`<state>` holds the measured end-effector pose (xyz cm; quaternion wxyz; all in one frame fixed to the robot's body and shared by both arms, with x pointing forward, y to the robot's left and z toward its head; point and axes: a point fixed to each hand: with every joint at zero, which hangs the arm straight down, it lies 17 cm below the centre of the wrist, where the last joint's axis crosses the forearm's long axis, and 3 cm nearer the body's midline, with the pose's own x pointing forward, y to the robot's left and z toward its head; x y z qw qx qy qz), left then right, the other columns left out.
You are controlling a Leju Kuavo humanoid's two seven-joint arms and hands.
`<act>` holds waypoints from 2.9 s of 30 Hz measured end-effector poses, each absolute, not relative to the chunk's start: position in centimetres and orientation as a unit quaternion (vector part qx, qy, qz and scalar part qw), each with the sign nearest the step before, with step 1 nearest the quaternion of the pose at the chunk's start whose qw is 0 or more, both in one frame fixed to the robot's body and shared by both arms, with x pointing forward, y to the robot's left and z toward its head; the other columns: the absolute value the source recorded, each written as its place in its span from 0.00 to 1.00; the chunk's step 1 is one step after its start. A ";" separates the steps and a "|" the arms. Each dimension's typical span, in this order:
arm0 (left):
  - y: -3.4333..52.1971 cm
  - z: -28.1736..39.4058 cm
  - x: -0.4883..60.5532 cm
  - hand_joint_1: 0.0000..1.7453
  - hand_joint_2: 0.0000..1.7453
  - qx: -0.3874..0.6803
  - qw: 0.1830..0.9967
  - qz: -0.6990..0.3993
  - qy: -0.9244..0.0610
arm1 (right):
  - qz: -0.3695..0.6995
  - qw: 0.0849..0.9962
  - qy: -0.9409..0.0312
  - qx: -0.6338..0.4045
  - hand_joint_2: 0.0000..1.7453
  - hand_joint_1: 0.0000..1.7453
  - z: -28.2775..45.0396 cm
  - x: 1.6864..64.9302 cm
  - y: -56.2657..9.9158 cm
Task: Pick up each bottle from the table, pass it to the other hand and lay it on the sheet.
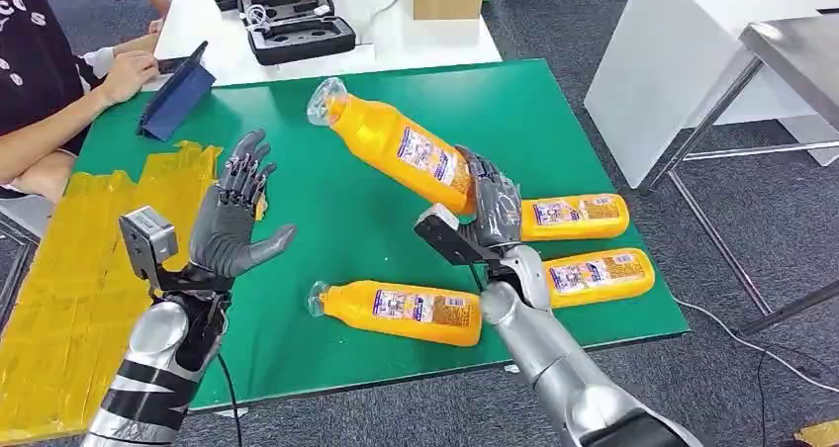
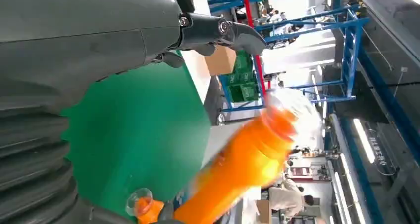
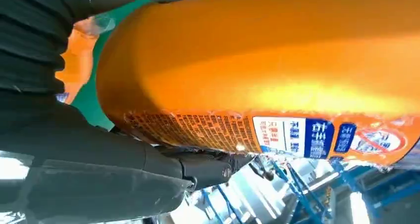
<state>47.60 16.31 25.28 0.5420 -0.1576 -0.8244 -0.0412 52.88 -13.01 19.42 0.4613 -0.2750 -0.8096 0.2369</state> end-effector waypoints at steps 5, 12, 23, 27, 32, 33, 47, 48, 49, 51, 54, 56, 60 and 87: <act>16.3 25.7 47.7 0.00 1.00 -0.162 0.539 -0.038 -0.826 | 0.181 0.491 -0.828 -0.203 1.00 1.00 20.4 52.2 -12.8; 16.1 26.5 47.6 0.00 1.00 -0.176 0.531 -0.035 -0.828 | 0.162 0.503 -0.840 -0.125 1.00 0.99 20.8 51.6 -11.4; 13.6 29.9 46.7 0.00 1.00 -0.253 0.495 -0.047 -0.830 | 0.243 0.457 -0.856 0.019 1.00 1.00 21.3 47.1 -2.9; 13.3 30.2 46.4 0.00 1.00 -0.260 0.492 -0.049 -0.829 | 0.258 0.450 -0.855 0.025 1.00 1.00 21.1 46.5 -1.9; 12.8 30.6 45.9 0.00 1.00 -0.283 0.487 -0.052 -0.825 | 0.284 0.434 -0.855 0.026 1.00 1.00 21.0 45.4 -0.1; 12.8 30.5 45.9 0.00 1.00 -0.285 0.487 -0.052 -0.824 | 0.287 0.434 -0.854 0.027 1.00 1.00 20.9 45.3 0.2; 12.2 30.5 45.2 0.00 1.00 -0.277 0.480 -0.071 -0.829 | 0.305 0.434 -0.847 0.045 1.00 1.00 20.6 44.6 2.5; 12.1 30.5 45.2 0.19 1.00 -0.276 0.480 -0.072 -0.829 | 0.306 0.434 -0.846 0.046 1.00 1.00 20.6 44.6 2.6; 12.1 30.5 45.1 0.36 1.00 -0.276 0.480 -0.074 -0.830 | 0.306 0.434 -0.846 0.047 1.00 1.00 20.6 44.6 2.7; 12.1 30.4 45.0 0.36 1.00 -0.272 0.480 -0.073 -0.831 | 0.308 0.434 -0.845 0.048 1.00 1.00 20.5 44.4 2.9; 12.1 30.2 44.7 1.00 1.00 -0.267 0.479 -0.073 -0.833 | 0.311 0.435 -0.844 0.050 1.00 1.00 20.3 44.2 3.1; 12.1 30.2 44.6 1.00 1.00 -0.266 0.479 -0.073 -0.833 | 0.311 0.436 -0.843 0.050 1.00 1.00 20.2 44.1 3.1; 12.4 29.8 44.1 1.00 1.00 -0.255 0.484 -0.064 -0.835 | 0.311 0.442 -0.840 0.050 1.00 1.00 19.7 43.6 3.1; 26.1 29.0 51.7 1.00 1.00 0.407 0.377 -0.152 -0.818 | 0.182 0.407 -0.893 0.065 1.00 0.00 27.8 41.1 -1.6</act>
